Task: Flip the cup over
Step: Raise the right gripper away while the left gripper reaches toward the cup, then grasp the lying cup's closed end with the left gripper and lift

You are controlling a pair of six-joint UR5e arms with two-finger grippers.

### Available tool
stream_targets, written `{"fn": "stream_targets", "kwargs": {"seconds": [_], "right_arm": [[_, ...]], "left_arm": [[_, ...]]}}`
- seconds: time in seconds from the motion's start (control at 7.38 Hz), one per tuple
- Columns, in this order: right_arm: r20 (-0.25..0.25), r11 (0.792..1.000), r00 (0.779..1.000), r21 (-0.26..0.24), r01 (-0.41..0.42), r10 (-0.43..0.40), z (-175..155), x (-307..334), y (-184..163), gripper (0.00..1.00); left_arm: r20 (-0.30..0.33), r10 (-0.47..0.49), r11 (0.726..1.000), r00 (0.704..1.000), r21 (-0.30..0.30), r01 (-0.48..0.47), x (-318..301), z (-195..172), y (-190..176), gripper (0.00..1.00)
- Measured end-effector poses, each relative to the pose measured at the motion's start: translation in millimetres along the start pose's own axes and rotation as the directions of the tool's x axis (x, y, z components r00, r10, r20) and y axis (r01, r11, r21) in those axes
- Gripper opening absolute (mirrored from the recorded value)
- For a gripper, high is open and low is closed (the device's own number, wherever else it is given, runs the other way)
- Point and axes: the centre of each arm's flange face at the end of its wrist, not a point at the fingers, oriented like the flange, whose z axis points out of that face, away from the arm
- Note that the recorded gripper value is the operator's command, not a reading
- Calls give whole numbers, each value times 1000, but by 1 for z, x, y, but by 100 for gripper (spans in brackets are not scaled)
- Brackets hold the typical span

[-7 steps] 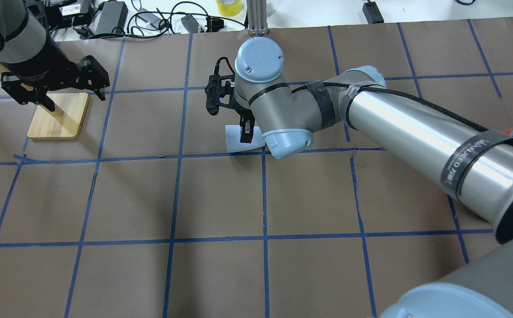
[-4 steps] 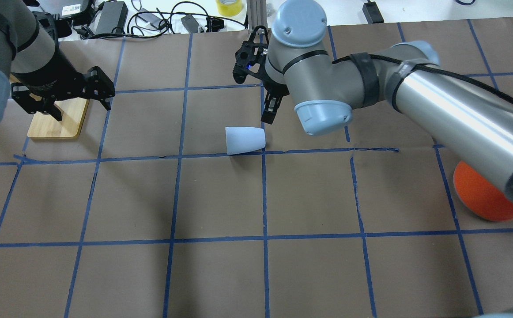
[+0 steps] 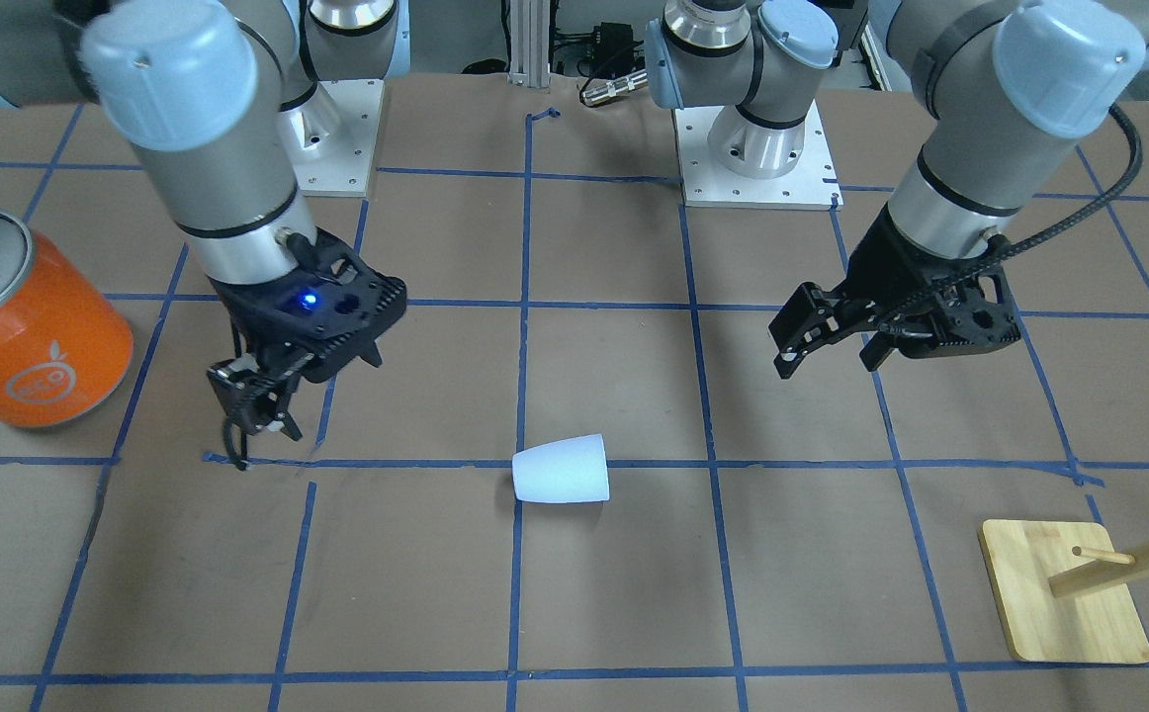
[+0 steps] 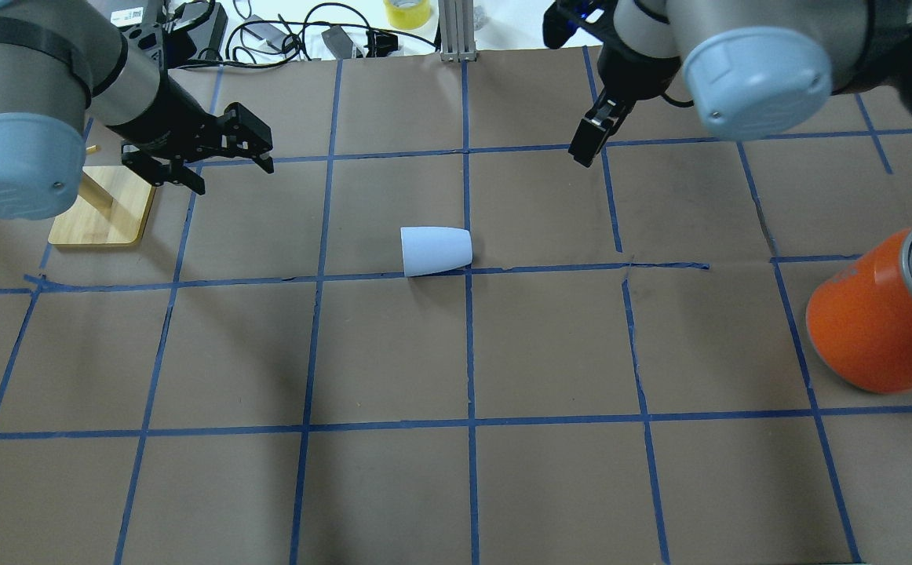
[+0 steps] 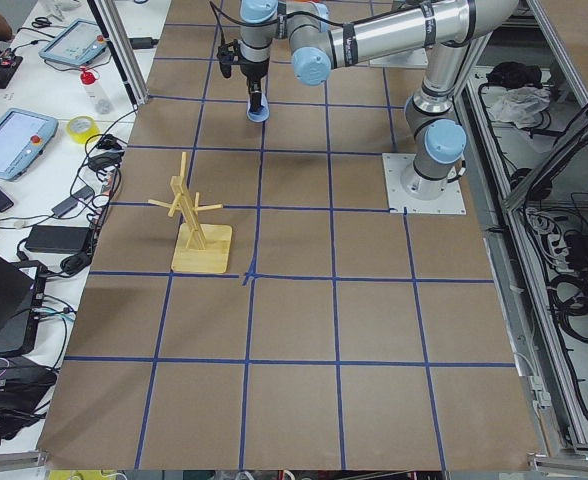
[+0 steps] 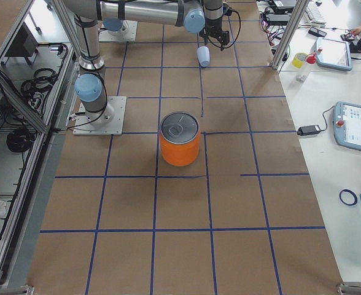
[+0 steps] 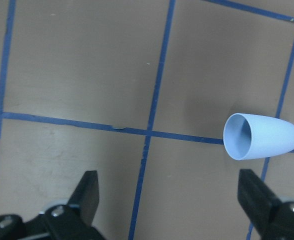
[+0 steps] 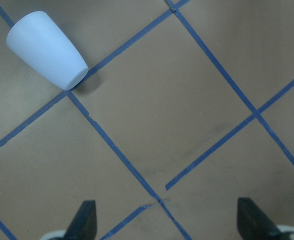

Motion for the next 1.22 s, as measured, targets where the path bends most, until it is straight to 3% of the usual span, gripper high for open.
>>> {"fn": "stream_targets", "kwargs": {"seconds": [0.27, 0.54, 0.68, 0.81, 0.95, 1.22], "right_arm": [[-31, 980, 980, -42, -196, 195, -30, 5, 26, 100], [-59, 913, 915, -68, -403, 400, -45, 4, 44, 100], [-67, 868, 871, -69, -491, 487, -48, 2, 48, 100], [-72, 830, 832, -62, -554, 549, -52, -1, 51, 100], [-76, 812, 813, -55, -582, 577, -56, -2, 53, 100], [-77, 798, 800, -61, -599, 595, -58, -2, 57, 100]], "left_arm": [[-95, 57, 998, 994, 11, -56, 37, 48, -12, 100], [-131, 94, 995, 987, -15, -97, 65, 103, -16, 100], [-161, 105, 993, 981, -38, -112, 75, 129, -16, 100], [-198, 100, 990, 975, -73, -117, 80, 155, -15, 100], [-220, 92, 987, 971, -108, -118, 83, 176, -13, 100], [-233, 80, 980, 969, -160, -120, 94, 204, -5, 100]]}}
